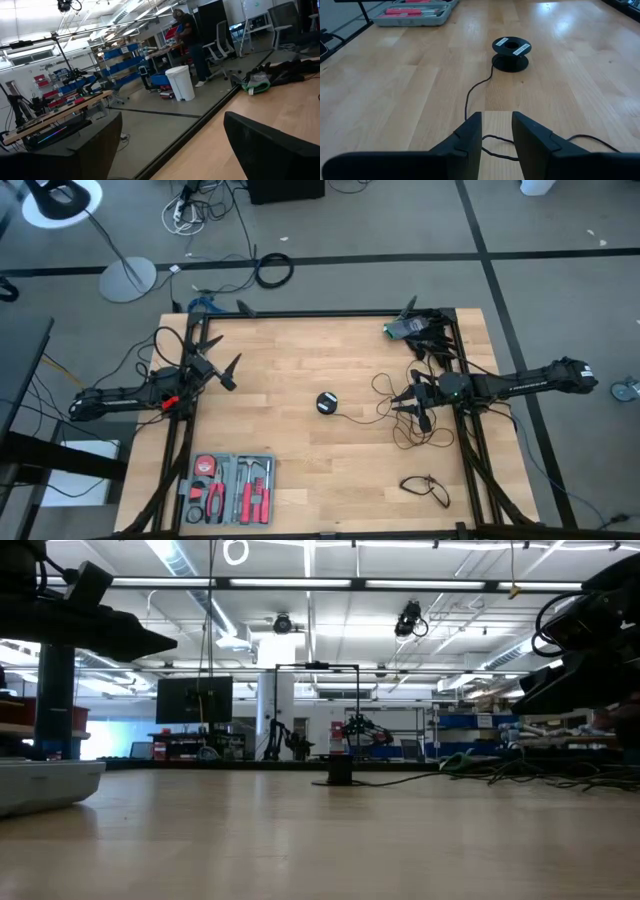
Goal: Coil cords
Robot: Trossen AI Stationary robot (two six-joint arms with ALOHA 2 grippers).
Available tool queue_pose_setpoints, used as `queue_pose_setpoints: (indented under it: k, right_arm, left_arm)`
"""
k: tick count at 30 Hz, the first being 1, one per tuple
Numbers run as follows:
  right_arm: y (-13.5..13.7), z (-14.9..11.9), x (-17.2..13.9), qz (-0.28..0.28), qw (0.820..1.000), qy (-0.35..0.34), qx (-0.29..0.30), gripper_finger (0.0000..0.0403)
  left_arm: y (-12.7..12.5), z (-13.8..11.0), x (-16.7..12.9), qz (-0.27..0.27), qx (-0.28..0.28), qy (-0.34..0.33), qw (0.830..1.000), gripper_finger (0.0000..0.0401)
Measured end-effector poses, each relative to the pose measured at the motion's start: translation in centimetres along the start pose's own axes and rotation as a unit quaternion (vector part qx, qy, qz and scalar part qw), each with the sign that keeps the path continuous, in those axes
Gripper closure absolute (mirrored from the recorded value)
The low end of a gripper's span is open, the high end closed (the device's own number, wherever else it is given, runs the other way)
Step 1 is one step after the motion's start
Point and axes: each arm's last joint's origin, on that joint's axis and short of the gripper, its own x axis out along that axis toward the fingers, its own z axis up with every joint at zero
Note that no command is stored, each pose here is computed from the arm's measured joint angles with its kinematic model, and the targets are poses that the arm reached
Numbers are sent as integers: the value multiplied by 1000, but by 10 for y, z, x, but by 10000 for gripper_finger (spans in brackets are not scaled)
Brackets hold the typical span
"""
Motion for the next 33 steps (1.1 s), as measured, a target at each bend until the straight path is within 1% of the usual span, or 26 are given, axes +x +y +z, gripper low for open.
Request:
queue_pose_setpoints:
  k: [15, 17, 21, 23, 28, 31, 33]
  right_arm:
    - [0, 0, 0, 0, 1000, 0, 1, 295]
    - [0, 0, 0, 1, 1000, -1, 24, 295]
    - [0, 2, 0, 4, 991, -13, 132, 295]
    - [0, 4, 0, 6, 986, -22, 167, 295]
    - [1, 10, -1, 14, 977, -52, 208, 295]
    - [1, 15, -1, 18, 974, -74, 212, 295]
    - [0, 18, -2, 10, 972, -92, 214, 295]
  left_arm:
    - [0, 0, 0, 0, 0, 0, 1000, 46]
    - [0, 0, 0, 0, 0, 0, 1000, 46]
    - [0, 0, 0, 0, 0, 0, 1000, 46]
    - [0, 0, 0, 0, 0, 0, 1000, 46]
    - [0, 0, 0, 0, 0, 0, 1000, 46]
    - [0, 0, 0, 0, 0, 0, 1000, 46]
    - [0, 0, 0, 0, 0, 0, 1000, 46]
